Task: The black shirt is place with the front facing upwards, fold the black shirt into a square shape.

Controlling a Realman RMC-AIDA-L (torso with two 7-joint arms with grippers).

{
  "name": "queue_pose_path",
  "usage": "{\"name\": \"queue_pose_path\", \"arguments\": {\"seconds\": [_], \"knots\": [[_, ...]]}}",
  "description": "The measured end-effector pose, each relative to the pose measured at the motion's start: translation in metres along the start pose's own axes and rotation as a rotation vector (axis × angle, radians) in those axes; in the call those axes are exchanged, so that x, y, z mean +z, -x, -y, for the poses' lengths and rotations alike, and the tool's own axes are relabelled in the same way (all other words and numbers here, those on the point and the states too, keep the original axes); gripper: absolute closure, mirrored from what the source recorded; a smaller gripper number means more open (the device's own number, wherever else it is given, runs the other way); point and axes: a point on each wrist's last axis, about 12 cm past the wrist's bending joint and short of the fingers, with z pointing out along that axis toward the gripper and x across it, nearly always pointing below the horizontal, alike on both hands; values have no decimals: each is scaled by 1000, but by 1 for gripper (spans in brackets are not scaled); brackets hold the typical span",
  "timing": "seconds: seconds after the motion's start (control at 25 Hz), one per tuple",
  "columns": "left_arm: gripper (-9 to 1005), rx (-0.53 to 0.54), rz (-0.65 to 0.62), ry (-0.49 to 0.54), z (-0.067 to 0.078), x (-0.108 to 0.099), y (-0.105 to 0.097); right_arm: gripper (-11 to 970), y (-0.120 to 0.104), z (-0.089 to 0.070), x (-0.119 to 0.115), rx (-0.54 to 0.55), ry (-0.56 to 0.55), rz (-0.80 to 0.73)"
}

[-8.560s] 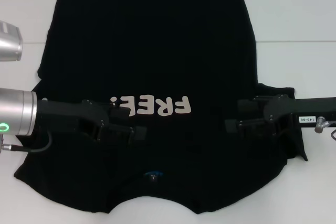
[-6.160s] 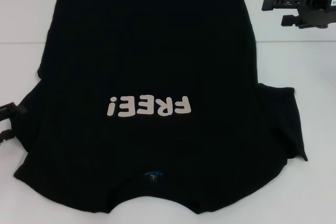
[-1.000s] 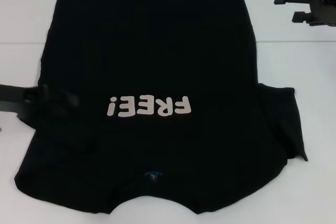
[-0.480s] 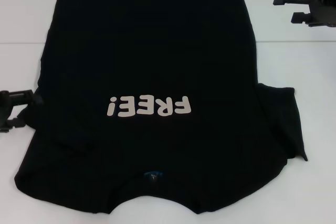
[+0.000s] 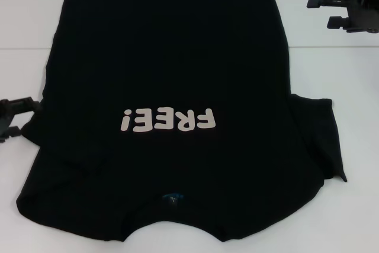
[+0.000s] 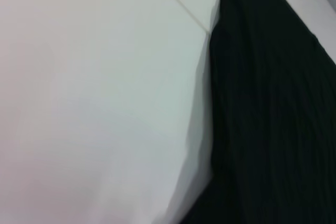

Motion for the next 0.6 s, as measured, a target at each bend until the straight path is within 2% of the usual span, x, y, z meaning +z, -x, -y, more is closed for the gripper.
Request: {"name": "queue_pose_path", "arguments": {"seconds": [0.32, 0.6], "knots": [[119, 99, 58, 28, 0, 2, 8, 44, -2, 3, -1, 6, -5, 1], [120, 136, 62, 49, 4, 9, 9, 50, -2, 3, -1, 7, -5, 2]]}}
